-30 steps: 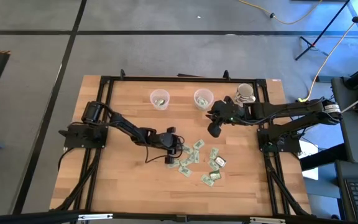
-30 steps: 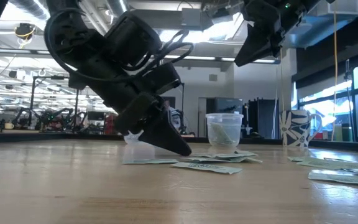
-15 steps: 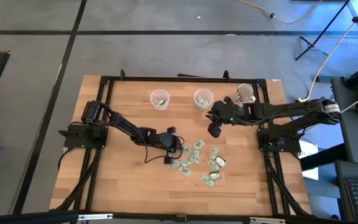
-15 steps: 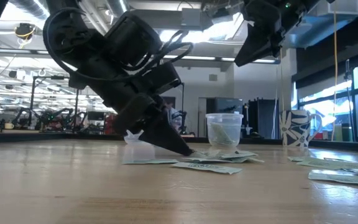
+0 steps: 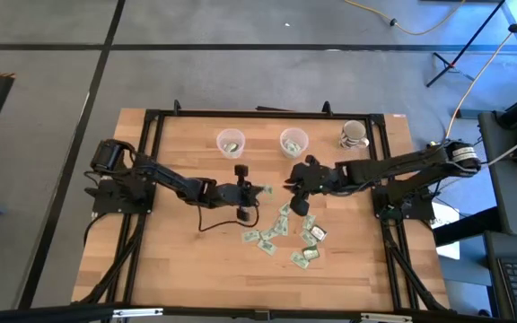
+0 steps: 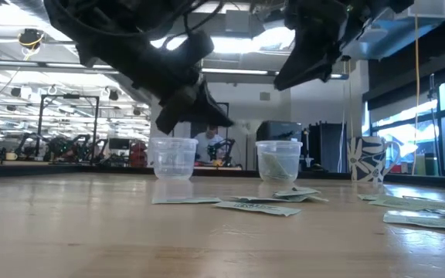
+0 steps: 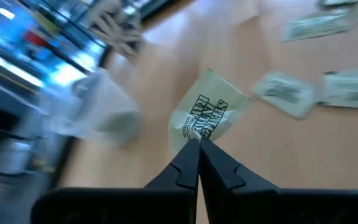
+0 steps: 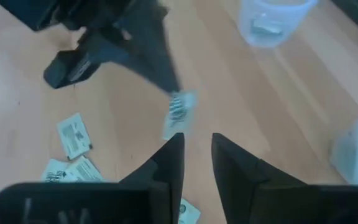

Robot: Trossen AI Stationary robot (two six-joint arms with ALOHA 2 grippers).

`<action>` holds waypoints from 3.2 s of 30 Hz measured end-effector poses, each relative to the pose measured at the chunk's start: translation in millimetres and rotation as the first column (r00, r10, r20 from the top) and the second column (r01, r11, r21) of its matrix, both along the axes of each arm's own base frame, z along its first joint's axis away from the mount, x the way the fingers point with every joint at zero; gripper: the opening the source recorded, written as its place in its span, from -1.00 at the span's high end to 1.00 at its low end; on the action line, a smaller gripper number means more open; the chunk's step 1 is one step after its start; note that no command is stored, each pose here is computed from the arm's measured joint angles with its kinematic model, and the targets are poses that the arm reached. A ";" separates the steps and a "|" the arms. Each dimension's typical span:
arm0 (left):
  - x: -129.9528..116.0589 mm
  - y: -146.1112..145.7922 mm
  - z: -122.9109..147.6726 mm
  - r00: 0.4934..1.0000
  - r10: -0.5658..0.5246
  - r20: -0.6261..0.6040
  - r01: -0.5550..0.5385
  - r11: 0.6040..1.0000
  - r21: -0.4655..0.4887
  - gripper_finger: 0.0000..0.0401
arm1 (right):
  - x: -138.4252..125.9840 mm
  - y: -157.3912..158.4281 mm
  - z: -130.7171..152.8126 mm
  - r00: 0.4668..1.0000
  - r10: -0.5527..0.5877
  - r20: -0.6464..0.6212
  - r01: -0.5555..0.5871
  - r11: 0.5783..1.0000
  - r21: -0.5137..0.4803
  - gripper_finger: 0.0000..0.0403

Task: Pick and place Stevia / Truvia into bins
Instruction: Put the stevia packet into the right transparent container

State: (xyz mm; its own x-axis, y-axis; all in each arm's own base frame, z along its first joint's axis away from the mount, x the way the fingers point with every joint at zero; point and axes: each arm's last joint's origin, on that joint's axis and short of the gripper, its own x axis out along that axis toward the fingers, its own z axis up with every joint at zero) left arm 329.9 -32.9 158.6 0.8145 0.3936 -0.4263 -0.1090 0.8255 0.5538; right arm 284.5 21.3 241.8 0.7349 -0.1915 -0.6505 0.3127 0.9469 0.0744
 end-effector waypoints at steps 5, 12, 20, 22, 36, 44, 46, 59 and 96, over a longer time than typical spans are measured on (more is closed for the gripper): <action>-0.5 -5.6 5.2 0.999 0.049 -0.005 -0.048 0.982 0.183 0.98 | 10.4 1.0 -15.0 0.999 0.009 -0.035 -0.010 1.000 -0.014 0.58; -3.0 -19.5 9.0 0.998 0.066 -0.017 -0.058 0.948 0.312 0.99 | 19.9 -1.1 -21.1 1.000 0.008 -0.006 -0.009 1.000 -0.021 0.58; -4.5 -31.4 14.8 0.997 0.071 0.000 -0.065 0.917 0.393 0.99 | 22.6 -0.8 -18.3 0.999 0.007 0.035 -0.007 1.000 -0.016 0.58; -4.1 -33.8 17.1 0.998 0.060 0.018 -0.062 0.915 0.398 0.98 | 22.9 -0.8 -18.0 0.999 0.007 0.039 -0.007 1.000 -0.016 0.58; -2.3 -37.2 25.8 0.997 0.043 0.059 -0.065 0.891 0.450 0.99 | 26.3 0.4 -13.7 0.995 0.029 0.096 -0.030 1.000 0.007 0.71; -2.5 -37.0 25.7 0.997 0.051 0.059 -0.072 0.889 0.452 0.98 | 26.3 0.5 -13.8 0.995 0.051 0.090 -0.050 0.999 -0.010 0.98; -2.5 -37.0 25.7 0.997 0.051 0.059 -0.072 0.889 0.452 0.99 | 26.3 0.5 -13.8 0.995 0.050 0.090 -0.049 0.999 -0.009 0.97; -3.7 -36.1 23.3 0.988 0.110 0.109 -0.142 0.925 0.352 0.51 | 24.8 0.4 -13.3 0.995 0.051 0.081 -0.050 0.999 -0.009 0.99; -19.6 -5.8 20.1 0.997 -0.072 -0.021 0.053 0.869 -0.492 0.56 | -7.3 -138.1 -19.1 0.869 -0.366 -0.331 0.349 0.930 -0.114 1.00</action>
State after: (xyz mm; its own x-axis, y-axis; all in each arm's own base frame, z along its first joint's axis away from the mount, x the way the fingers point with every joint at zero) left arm 310.3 -38.7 178.6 0.8100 0.0742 -0.5817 -0.0355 0.9964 0.0776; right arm 277.2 -116.7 222.7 0.3444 -0.4368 -0.8310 0.6280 0.7652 -0.1419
